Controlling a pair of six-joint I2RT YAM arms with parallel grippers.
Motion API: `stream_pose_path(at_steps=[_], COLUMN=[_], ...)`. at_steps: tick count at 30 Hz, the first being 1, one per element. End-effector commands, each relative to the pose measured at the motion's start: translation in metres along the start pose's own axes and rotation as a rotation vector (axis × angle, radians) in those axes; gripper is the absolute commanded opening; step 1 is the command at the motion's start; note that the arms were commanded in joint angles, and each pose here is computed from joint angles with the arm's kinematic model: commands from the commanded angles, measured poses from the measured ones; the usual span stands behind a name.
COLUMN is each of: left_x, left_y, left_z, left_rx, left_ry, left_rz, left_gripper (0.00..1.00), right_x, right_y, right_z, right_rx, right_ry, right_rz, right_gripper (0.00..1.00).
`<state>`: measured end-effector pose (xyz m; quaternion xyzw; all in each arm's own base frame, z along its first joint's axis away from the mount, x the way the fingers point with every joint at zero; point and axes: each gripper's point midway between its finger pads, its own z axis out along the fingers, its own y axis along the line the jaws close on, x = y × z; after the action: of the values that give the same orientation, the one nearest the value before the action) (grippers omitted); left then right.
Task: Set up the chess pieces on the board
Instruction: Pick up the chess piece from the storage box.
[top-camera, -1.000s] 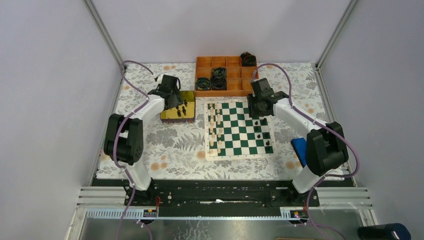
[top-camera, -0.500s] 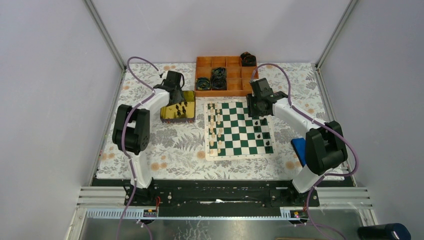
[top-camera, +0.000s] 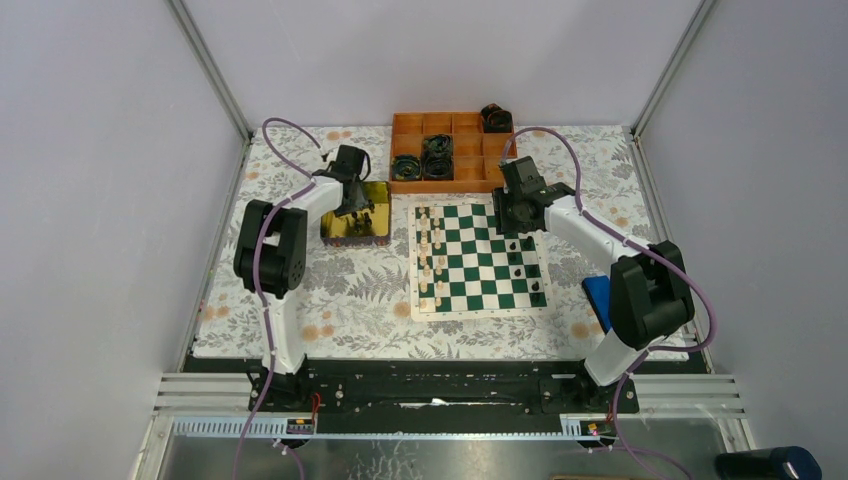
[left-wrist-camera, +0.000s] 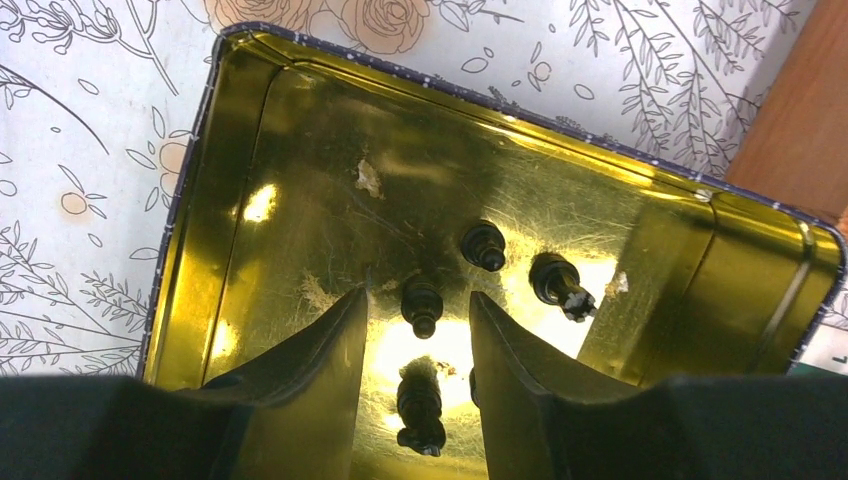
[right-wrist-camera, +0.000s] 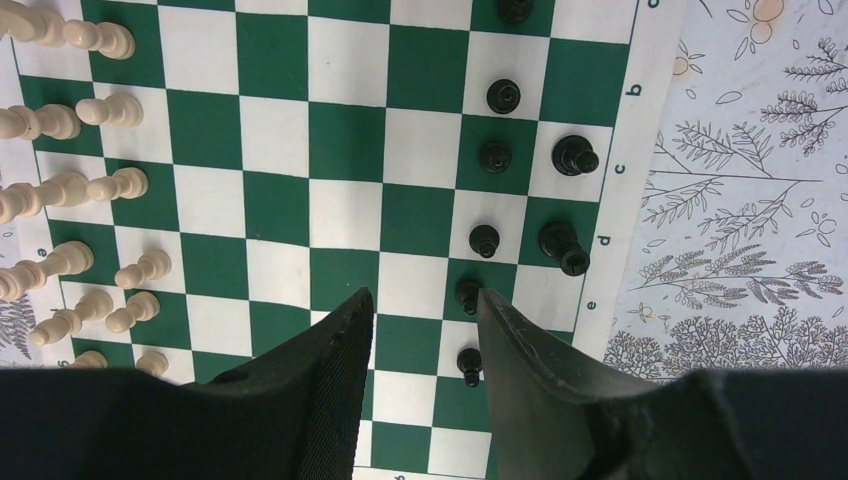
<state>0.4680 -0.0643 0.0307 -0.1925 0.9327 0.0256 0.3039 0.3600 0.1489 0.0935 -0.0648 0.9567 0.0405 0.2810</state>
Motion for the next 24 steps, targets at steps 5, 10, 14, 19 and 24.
stream_pose_path(at_steps=[5, 10, 14, 19, 24], left_x=[-0.0141, -0.0154, -0.0150, -0.0137, -0.0118], left_y=[0.0055, 0.0051, 0.0047, 0.0039, 0.0040], left_z=[0.0057, 0.0069, 0.0077, 0.0092, 0.0102], left_rx=[-0.017, -0.015, -0.014, -0.010, -0.010], left_ry=[-0.023, -0.022, -0.020, -0.015, -0.010], left_rz=[-0.023, -0.025, -0.025, -0.023, -0.021], left_gripper=[0.45, 0.40, 0.36, 0.29, 0.19], right_x=[-0.0193, -0.0195, -0.0189, -0.0170, -0.0175], right_y=[0.0045, 0.0049, 0.0039, 0.0033, 0.0027], right_z=[0.0005, 0.0021, 0.0036, 0.0056, 0.0053], right_rx=[-0.019, -0.020, -0.014, -0.011, -0.008], right_ry=[-0.049, -0.048, -0.046, -0.040, -0.042], right_rz=[0.011, 0.008, 0.006, 0.006, 0.006], right_gripper=[0.50, 0.50, 0.50, 0.50, 0.50])
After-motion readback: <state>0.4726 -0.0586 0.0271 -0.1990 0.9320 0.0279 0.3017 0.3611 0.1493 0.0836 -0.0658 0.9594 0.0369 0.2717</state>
